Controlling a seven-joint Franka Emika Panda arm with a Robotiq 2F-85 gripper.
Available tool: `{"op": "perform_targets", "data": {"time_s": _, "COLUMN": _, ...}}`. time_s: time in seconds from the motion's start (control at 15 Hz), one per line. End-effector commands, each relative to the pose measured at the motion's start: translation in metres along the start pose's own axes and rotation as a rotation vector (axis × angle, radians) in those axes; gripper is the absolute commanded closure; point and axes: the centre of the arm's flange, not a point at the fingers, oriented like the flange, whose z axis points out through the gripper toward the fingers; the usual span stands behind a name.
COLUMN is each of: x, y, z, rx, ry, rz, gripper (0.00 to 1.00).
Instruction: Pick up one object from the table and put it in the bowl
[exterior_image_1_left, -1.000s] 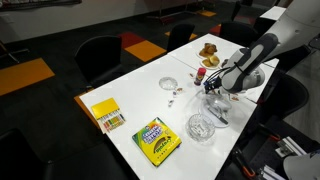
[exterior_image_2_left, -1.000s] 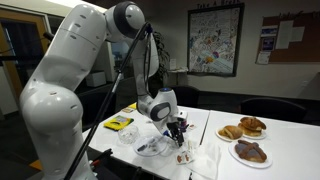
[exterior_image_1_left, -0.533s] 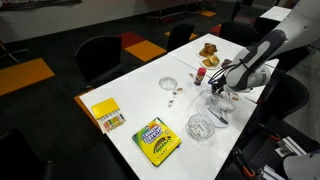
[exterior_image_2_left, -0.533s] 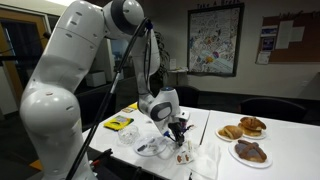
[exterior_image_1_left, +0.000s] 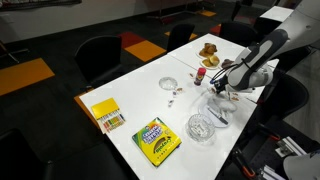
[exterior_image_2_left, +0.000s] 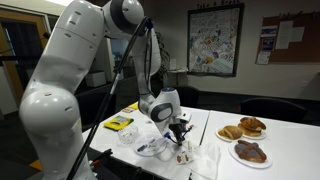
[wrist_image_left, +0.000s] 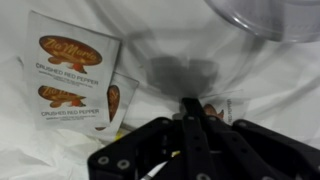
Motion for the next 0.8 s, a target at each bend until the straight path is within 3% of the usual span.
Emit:
{"op": "perform_targets", "data": {"time_s": 0.0, "x": -0.010, "y": -0.012, "z": 0.010, "rx": 0.009, "ry": -0.011, "rz": -0.024, "gripper": 1.00}}
{"op": "perform_targets", "data": {"time_s": 0.73, "x": -0.030, "y": -0.065, "z": -0.024, "rx": -0.017, "ry": 0.030, "rz": -0.150, "gripper": 1.00}}
